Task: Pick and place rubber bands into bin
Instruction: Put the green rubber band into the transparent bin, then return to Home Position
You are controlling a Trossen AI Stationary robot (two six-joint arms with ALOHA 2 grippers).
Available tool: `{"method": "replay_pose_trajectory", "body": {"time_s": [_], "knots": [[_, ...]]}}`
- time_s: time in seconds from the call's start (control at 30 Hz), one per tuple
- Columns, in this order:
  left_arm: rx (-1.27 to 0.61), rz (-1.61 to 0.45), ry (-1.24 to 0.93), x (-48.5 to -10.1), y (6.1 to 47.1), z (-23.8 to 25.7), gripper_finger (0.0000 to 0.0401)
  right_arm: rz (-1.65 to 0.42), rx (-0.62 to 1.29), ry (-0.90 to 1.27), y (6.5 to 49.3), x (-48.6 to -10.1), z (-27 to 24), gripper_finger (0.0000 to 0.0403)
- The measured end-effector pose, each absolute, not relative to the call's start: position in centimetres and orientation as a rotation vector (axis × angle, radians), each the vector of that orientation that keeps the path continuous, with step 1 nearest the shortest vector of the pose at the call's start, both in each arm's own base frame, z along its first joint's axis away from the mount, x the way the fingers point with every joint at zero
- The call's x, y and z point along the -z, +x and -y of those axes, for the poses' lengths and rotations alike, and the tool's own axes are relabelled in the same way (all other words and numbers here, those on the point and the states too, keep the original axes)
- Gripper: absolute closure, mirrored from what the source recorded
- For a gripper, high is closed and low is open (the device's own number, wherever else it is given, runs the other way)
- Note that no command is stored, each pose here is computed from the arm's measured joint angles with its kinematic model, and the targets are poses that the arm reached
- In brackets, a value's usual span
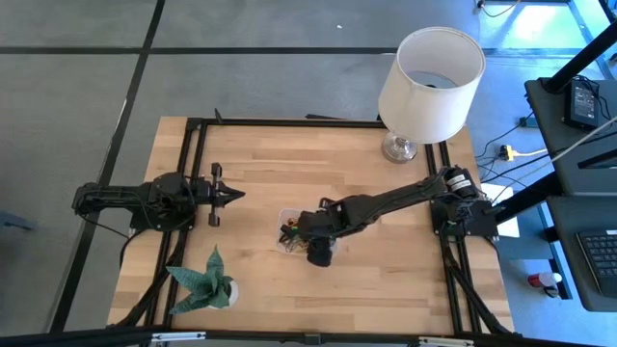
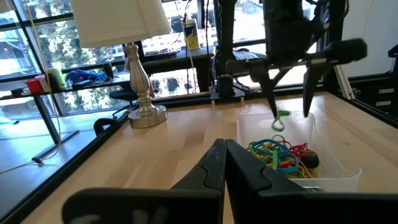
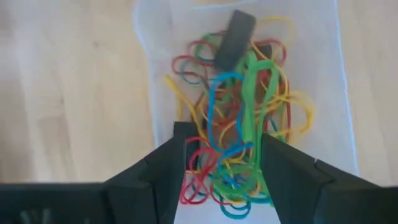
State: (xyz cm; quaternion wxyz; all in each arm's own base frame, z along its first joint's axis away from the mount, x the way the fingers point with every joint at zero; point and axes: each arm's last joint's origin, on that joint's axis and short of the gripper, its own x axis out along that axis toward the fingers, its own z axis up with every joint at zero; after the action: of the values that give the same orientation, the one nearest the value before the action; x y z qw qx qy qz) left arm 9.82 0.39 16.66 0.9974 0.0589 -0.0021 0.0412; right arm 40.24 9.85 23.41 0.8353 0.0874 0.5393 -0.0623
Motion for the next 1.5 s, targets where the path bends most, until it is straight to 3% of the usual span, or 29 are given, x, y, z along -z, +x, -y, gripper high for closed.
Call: {"method": "replay_pose_trajectory", "body": {"time_s": [0.27, 0.33, 0.47, 0.57, 0.7, 0.83, 1.0, 1.27, 1.5], "knots": [[-0.082, 0.004, 0.118, -16.7, 9.8, -0.4, 0.0399, -1.161, 0.147, 0.182, 40.1, -23.6, -9.5, 0.0201], [-0.082, 0.004, 0.118, -16.7, 9.8, -0.4, 0.0399, -1.156, 0.237, 0.182, 39.9, -23.4, -9.4, 0.0205], [-0.082, 0.004, 0.118, -16.7, 9.8, -0.4, 0.0399, -1.15, 0.146, 0.227, 40.2, -23.4, -9.7, 0.0223], [-0.082, 0.004, 0.118, -16.7, 9.8, -0.4, 0.0399, -1.15, 0.257, 0.211, 40.1, -23.1, -9.4, 0.0242], [-0.082, 0.004, 0.118, -16.7, 9.8, -0.4, 0.0399, -1.142, 0.218, 0.208, 40.3, -23.1, -9.5, 0.0265], [-0.082, 0.004, 0.118, -16.7, 9.8, -0.4, 0.0399, -1.148, 0.173, 0.157, 40.2, -23.2, -9.6, 0.0306], [-0.082, 0.004, 0.118, -16.7, 9.8, -0.4, 0.0399, -1.165, 0.058, 0.122, 40.1, -23.4, -9.8, 0.0391], [-0.082, 0.004, 0.118, -16.7, 9.8, -0.4, 0.0399, -1.195, 0.033, 0.05, 38.4, -23.0, -8.2, 0.0399], [-0.082, 0.004, 0.118, -16.7, 9.8, -0.4, 0.0399, -0.95, 0.029, 0.14, 32.0, -22.9, -6.1, 0.04]]}}
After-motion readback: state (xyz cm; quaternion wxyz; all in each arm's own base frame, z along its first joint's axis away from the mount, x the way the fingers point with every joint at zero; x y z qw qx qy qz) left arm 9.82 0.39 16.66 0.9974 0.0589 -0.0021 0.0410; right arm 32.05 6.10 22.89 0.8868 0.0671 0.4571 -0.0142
